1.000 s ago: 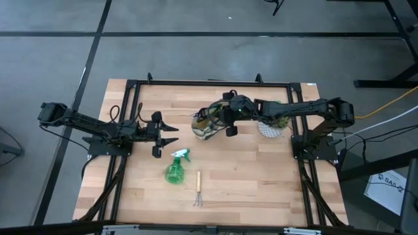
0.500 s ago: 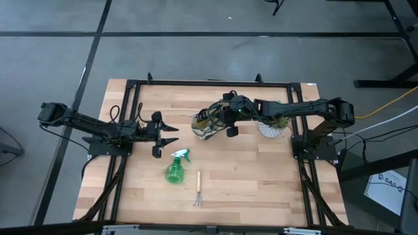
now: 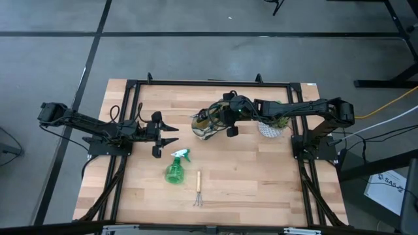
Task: Pick & Place Garden tools in Gardening bag
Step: Put the shear scissor into the gardening bag
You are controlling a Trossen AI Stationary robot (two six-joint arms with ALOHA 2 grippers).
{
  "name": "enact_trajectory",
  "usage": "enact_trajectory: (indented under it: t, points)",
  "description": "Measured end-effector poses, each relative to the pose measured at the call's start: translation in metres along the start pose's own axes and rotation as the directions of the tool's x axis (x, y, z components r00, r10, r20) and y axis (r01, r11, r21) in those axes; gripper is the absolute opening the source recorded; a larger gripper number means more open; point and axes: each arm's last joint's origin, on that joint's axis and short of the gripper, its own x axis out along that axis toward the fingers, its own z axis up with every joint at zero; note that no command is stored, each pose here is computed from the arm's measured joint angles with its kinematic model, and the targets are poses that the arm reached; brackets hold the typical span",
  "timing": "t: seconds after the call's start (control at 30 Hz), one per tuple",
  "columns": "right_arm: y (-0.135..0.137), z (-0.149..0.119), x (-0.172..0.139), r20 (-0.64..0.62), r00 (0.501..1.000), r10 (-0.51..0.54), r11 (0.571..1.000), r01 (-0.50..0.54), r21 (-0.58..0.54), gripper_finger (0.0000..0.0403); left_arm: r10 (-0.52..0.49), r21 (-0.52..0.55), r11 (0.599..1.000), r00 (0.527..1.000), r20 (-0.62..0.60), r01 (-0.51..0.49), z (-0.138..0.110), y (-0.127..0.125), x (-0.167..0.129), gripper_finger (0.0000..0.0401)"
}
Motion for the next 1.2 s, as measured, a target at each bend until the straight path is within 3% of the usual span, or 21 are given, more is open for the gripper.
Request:
enact_trajectory:
  t: [0.23,0.67,0.83,1.03,1.2]
  points:
    - [-0.001,0.002,0.000,0.015,1.000,-0.010,1.000,0.009,0.025,0.0107,0.000,0.000,1.000,1.000,0.000,0.000,0.000,0.000,0.000,0.0176]
    - [0.006,0.014,-0.002,0.095,0.995,-0.022,0.991,0.009,0.133,0.0113,0.000,0.000,1.000,1.000,0.000,0.000,0.000,0.000,0.000,0.0177]
    - [-0.007,0.032,-0.011,0.061,0.998,0.006,0.938,-0.026,0.344,0.0129,0.000,0.000,1.000,1.000,0.000,0.000,0.000,0.000,0.000,0.0176]
    - [-0.025,0.056,-0.021,0.021,1.000,0.023,0.916,-0.030,0.400,0.0186,0.000,0.000,1.000,1.000,0.000,0.000,0.000,0.000,0.000,0.0178]
    - [-0.027,0.057,-0.004,-0.043,0.997,0.056,0.873,-0.028,0.486,0.0214,0.000,0.001,1.000,1.000,-0.002,0.000,0.000,0.000,0.000,0.0176]
